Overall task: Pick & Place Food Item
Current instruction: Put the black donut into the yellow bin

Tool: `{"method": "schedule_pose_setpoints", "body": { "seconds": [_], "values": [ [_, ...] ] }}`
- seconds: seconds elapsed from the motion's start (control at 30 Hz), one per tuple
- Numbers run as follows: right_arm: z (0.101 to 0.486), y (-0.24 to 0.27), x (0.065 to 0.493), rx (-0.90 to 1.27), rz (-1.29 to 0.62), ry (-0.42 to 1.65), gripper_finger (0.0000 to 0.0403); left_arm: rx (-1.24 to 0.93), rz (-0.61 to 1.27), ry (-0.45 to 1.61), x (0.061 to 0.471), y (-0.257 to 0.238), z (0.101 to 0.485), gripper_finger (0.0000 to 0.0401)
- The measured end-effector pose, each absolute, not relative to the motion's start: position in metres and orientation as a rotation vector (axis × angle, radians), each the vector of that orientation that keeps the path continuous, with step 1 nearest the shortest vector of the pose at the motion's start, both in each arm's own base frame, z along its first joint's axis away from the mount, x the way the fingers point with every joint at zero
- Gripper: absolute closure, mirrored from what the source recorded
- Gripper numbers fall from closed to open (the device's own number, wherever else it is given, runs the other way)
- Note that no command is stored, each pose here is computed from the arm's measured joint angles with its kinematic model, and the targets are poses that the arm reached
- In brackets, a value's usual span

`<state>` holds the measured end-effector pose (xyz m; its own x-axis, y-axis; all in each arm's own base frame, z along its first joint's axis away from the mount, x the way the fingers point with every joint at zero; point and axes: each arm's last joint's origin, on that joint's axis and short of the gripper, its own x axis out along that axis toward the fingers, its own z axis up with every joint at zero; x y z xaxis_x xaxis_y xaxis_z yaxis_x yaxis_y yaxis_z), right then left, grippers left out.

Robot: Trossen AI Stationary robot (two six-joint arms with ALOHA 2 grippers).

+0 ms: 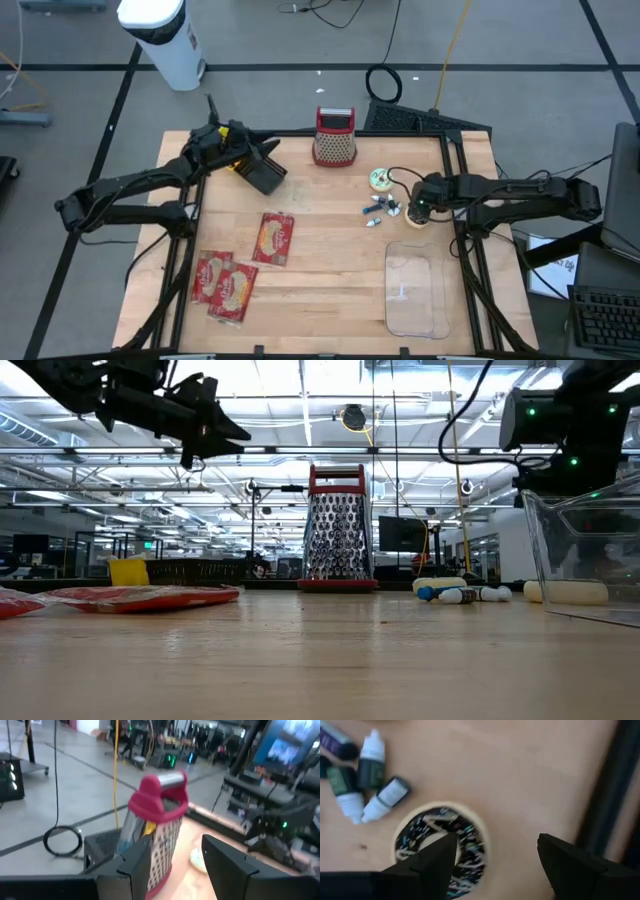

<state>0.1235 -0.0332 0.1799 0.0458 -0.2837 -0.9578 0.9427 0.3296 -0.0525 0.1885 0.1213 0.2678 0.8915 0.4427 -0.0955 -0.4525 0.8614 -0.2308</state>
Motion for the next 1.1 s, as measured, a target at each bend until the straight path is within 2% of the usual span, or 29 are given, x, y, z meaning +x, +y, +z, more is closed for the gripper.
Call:
{"method": "schedule_pose_setpoints", "body": {
  "seconds": [0.17,0.57,0.7,1.1],
  "values": [
    [0.161,-0.030,0.123,0.845,-1.021,1.142,0.0138,-0.248,0.460,0.086,0.196,0.123,0.258,0.0226],
    [0.141,-0.029,0.117,0.910,-1.043,1.129,0.0146,-0.254,0.461,0.102,0.199,0.125,0.254,0.0226],
    [0.141,-0.029,0.120,0.917,-1.029,1.104,0.0177,-0.254,0.461,0.102,0.199,0.125,0.254,0.0226],
    [0.144,-0.031,0.131,0.874,-0.921,1.023,0.0315,-0.257,0.462,0.108,0.199,0.125,0.254,0.0226]
  ]
}}
